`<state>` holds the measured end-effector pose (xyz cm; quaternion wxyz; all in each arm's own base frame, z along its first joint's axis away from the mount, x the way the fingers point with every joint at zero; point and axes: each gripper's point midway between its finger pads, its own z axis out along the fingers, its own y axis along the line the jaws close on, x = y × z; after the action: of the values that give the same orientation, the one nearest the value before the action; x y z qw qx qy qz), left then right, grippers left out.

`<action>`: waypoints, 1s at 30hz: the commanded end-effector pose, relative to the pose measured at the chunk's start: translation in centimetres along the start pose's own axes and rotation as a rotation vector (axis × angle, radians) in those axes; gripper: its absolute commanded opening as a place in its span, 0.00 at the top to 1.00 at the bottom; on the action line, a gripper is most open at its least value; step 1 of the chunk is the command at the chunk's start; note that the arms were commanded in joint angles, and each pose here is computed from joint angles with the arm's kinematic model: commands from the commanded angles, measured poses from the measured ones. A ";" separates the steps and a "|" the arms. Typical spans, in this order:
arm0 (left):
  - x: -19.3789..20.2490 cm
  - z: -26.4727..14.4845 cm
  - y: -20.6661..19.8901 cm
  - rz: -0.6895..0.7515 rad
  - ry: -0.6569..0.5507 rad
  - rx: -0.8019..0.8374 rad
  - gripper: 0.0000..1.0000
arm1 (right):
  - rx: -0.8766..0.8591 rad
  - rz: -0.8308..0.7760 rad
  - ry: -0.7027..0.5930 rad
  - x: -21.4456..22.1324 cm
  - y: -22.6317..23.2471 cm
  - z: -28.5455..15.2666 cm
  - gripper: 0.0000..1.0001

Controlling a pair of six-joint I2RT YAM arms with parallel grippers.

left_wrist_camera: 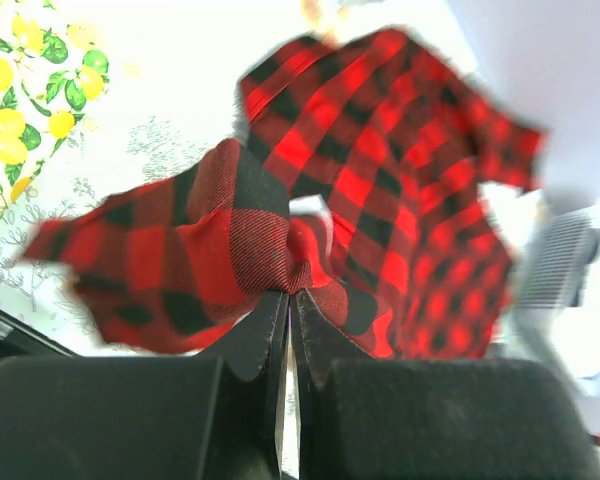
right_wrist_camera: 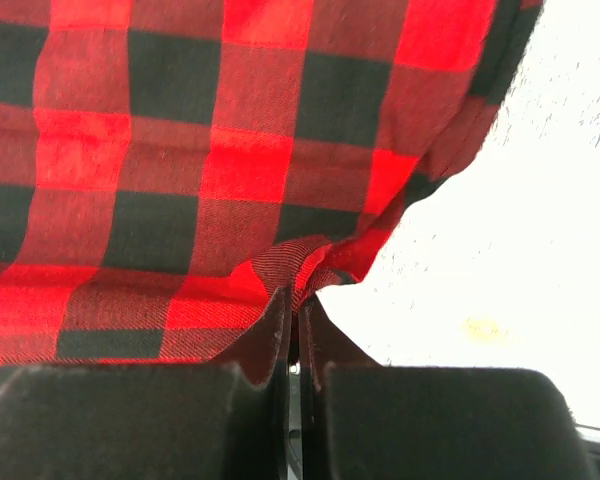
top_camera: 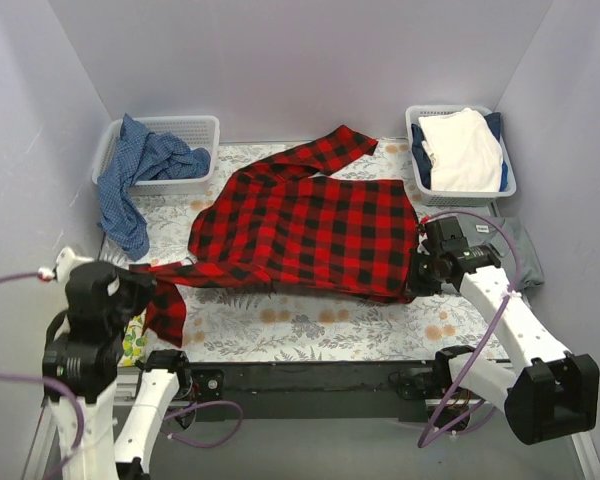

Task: Fold and stack the long sleeve shirts
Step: Fold the shirt

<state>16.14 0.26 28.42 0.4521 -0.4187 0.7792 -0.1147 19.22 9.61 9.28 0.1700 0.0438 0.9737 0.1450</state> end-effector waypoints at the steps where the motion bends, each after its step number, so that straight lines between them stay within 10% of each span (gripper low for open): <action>1: 0.0 -3.5 3.2 -0.097 -0.089 -0.009 1.00 | 0.028 0.034 0.046 2.4 -1.0 -0.3 0.99; 11: -3.5 -0.4 2.0 0.023 -0.206 -0.081 1.00 | 0.123 0.024 0.148 3.8 -2.9 0.8 0.99; 19: -5.6 6.4 -1.3 0.228 -0.208 -0.132 1.00 | 0.330 0.000 -0.040 -2.7 -5.0 -1.0 0.99; 30: -4.6 12.3 -6.4 0.453 -0.149 0.033 0.90 | 0.271 -0.037 0.017 -6.8 -3.0 3.0 0.99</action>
<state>27.30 3.14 26.56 0.4937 -0.3015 0.8156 0.0145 24.09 6.53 7.61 0.1422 0.0604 0.9879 0.0148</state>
